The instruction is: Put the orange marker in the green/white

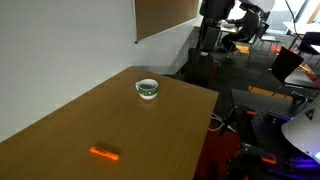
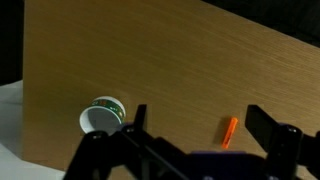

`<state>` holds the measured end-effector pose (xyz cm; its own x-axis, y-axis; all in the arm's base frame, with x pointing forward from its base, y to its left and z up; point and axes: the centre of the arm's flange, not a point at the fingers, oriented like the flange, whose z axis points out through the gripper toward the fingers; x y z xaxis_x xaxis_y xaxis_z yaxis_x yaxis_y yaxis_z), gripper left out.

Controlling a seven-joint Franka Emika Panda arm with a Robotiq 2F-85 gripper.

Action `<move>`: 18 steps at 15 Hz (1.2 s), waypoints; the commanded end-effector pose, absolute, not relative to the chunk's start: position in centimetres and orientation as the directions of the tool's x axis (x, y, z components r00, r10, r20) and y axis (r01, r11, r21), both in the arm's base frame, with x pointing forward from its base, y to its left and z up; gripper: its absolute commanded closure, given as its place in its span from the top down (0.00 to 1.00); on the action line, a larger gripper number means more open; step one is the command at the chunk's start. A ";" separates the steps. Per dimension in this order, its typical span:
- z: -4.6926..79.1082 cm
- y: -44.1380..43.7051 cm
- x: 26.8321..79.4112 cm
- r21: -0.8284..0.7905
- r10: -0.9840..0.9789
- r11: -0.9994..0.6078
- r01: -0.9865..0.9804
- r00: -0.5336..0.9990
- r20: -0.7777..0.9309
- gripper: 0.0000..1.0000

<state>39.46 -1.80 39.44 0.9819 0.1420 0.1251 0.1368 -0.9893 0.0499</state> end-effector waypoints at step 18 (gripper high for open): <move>27.1 16.2 51.9 0.004 0.084 -0.996 0.086 0.961 0.264 1.00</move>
